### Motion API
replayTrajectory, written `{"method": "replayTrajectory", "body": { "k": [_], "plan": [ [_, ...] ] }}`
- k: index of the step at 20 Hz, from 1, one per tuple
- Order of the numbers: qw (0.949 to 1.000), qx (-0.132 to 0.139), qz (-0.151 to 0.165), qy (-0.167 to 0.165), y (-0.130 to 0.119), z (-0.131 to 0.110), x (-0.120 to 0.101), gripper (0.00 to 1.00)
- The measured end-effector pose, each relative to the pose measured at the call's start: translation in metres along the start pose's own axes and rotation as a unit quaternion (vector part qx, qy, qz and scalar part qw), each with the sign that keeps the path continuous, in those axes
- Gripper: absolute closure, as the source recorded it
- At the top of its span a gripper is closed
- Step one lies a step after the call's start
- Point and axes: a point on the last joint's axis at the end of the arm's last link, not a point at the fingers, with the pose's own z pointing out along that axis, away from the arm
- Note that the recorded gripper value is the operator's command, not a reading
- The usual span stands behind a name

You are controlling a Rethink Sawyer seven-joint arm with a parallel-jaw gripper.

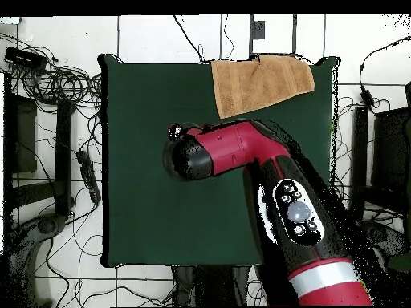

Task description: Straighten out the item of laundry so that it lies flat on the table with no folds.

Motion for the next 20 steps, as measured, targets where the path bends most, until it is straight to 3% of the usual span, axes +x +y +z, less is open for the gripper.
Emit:
{"method": "replayTrajectory", "body": {
  "k": [5, 8, 10, 15, 20],
  "plan": [
    [0.9988, -0.004, -0.046, 0.014, 0.027, 0.004, 0.000, 1.00],
    [0.9956, -0.006, -0.088, 0.030, 0.051, 0.006, -0.005, 1.00],
    [0.9945, -0.007, -0.099, 0.034, 0.058, 0.006, -0.007, 1.00],
    [0.9867, -0.008, -0.156, 0.047, 0.089, 0.000, -0.018, 1.00],
    [0.9756, -0.008, -0.214, 0.048, 0.114, -0.013, -0.039, 1.00]
  ]
}}
